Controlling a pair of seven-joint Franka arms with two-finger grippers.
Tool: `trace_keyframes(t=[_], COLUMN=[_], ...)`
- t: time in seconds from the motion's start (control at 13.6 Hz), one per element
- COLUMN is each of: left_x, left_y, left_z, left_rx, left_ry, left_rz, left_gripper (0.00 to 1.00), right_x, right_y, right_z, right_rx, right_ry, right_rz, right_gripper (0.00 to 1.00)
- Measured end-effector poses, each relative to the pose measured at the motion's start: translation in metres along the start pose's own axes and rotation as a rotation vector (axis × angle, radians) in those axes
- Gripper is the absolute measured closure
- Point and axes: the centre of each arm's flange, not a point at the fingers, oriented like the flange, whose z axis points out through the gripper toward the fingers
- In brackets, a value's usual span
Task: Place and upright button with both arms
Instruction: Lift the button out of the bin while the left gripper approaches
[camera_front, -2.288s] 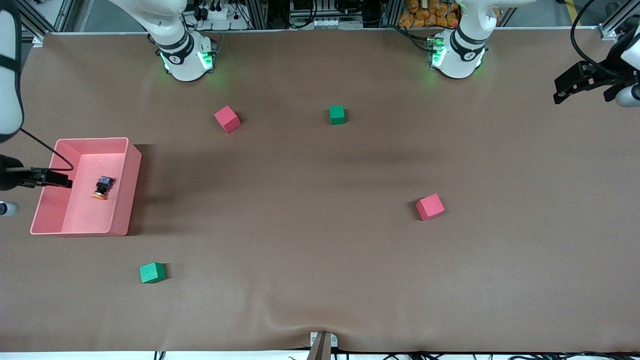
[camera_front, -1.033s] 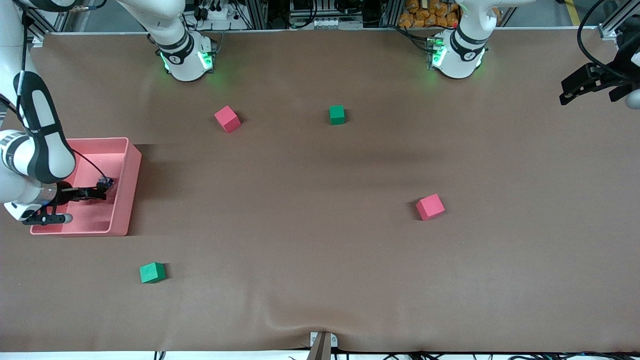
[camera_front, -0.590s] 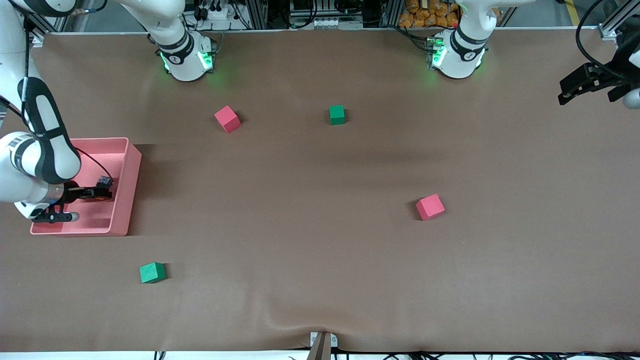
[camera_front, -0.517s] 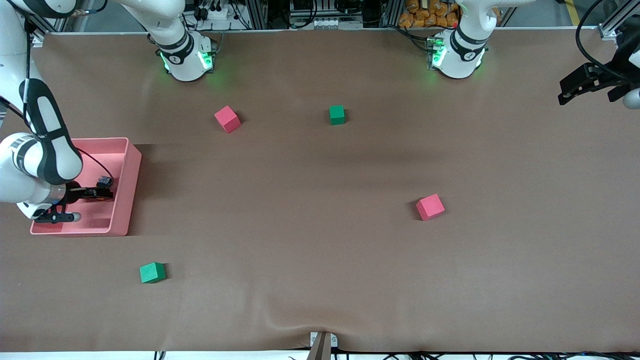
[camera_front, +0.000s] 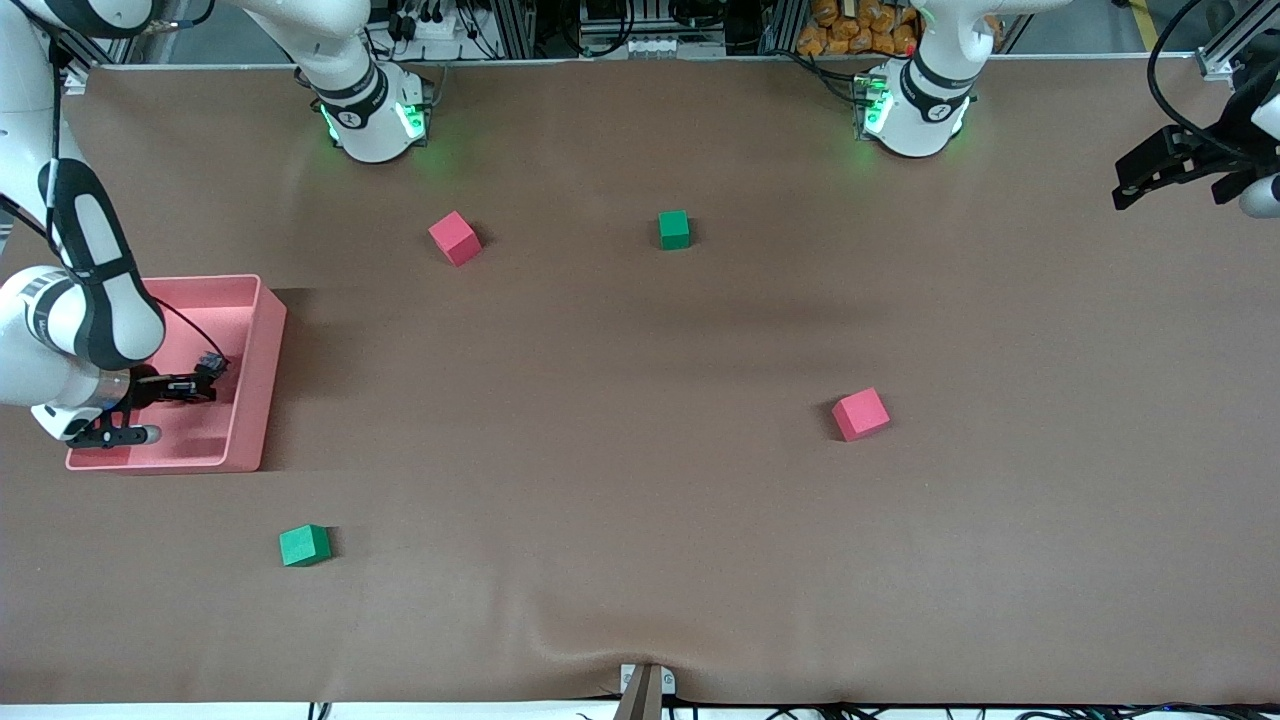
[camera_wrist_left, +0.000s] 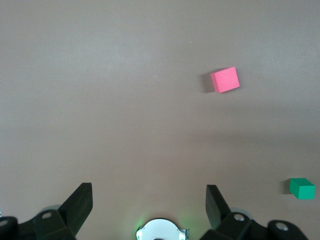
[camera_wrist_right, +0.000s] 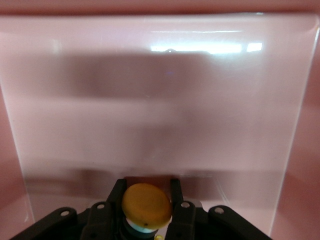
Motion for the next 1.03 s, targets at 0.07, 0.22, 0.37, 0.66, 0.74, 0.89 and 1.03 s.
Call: trace_keyframes(t=[0.07,0.22,0.37,0.66,0.74,0.89,1.03], left_x=[0.000,0.000,0.001,0.003,0.003,0.004,0.005], left_y=[0.000,0.000,0.000,0.001,0.001,0.002,0.005], left_z=[0.000,0.001,0.002,0.005,0.005,0.006,0.008], left_rx=[0.000,0.000,0.000,0.001,0.001,0.001,-0.001], left_ry=[0.000,-0.001,-0.004,-0.010,-0.011,-0.012,-0.016], left_rz=[0.000,0.000,0.000,0.002,0.003,0.004,0.009], left_gripper=[0.00,0.00,0.00,0.00,0.00,0.00,0.00], right_x=[0.001,0.004,0.011,0.027,0.033,0.045,0.059], right_y=[0.000,0.001,0.005,0.000,-0.012,-0.060,-0.134], right_z=[-0.001,-0.011,-0.036,-0.122,-0.145,-0.186,-0.218], right_rx=[0.000,0.002,0.014,0.034,0.030,0.014,-0.006], right_ry=[0.001,-0.005,-0.034,-0.079,-0.074,-0.072,-0.092], right_rz=[-0.001,-0.005,-0.011,-0.031,-0.048,-0.063,-0.039], right_gripper=[0.60,0.60,0.60,0.60,0.60,0.60,0.60])
